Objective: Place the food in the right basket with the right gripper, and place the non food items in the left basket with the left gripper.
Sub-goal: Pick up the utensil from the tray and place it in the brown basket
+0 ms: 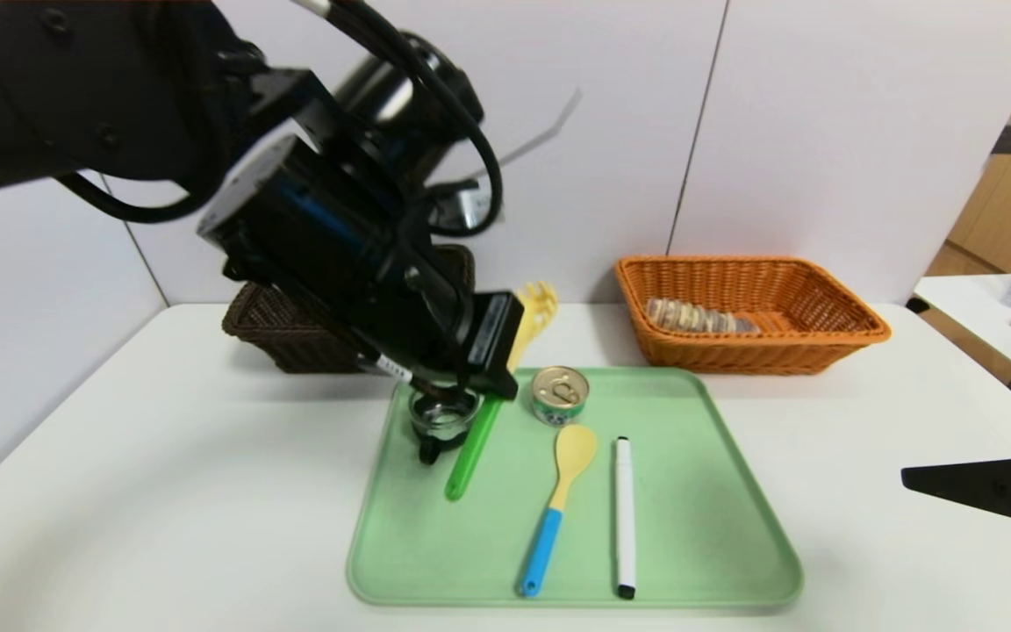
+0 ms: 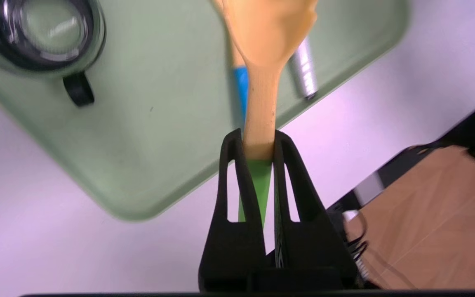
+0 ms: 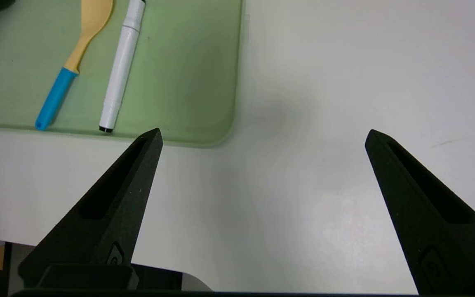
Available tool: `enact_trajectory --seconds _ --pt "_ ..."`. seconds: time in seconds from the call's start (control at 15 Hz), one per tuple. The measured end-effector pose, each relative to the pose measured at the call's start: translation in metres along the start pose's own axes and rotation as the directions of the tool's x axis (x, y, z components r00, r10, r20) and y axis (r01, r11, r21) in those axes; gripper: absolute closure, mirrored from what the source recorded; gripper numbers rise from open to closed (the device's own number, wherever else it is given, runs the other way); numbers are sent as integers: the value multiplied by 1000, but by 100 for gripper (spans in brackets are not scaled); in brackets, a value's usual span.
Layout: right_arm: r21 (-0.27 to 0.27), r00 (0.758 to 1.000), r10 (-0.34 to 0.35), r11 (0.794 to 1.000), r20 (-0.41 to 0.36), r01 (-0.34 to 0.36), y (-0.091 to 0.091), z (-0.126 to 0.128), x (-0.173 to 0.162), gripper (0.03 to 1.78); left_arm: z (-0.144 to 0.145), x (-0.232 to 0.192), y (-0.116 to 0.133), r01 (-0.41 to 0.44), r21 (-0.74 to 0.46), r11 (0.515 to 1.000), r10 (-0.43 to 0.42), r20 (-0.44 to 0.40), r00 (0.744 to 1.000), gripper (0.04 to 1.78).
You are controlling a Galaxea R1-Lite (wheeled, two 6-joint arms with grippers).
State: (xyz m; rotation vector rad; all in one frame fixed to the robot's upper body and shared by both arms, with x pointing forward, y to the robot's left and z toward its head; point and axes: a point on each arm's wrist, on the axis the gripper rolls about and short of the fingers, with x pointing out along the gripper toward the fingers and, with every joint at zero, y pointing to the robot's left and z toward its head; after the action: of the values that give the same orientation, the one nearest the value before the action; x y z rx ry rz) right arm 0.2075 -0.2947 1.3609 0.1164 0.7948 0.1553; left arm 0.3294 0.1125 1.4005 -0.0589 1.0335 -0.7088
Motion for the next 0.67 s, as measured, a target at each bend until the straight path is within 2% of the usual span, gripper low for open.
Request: enact_trajectory --seconds 0.07,0.13,0.2,0.33,0.4,0.47,0.6,0.67 --pt "4 1000 5 1000 19 -5 0 1 1 11 11 -14 4 52 -63 997 -45 110 993 170" --pt "6 999 10 1000 37 -10 1 2 1 11 23 -27 12 88 -141 986 -54 231 972 170" --pt "7 999 9 1000 42 -10 1 2 1 11 36 -39 24 123 -229 966 -36 352 935 170" --pt "9 999 8 1000 44 -9 0 2 1 11 59 -56 56 186 -379 906 54 541 840 170" --pt "11 999 7 1000 45 -8 0 2 1 11 67 -58 76 188 -441 878 122 586 801 170" --pt "13 999 5 1000 47 -6 0 3 1 10 73 -55 99 172 -512 841 206 599 774 170" --pt "17 999 0 1000 49 -1 -1 3 0 10 79 -46 143 153 -652 742 343 567 749 170" --pt "19 999 -1 1000 49 0 -1 3 0 10 79 -40 165 143 -709 691 395 536 746 170"
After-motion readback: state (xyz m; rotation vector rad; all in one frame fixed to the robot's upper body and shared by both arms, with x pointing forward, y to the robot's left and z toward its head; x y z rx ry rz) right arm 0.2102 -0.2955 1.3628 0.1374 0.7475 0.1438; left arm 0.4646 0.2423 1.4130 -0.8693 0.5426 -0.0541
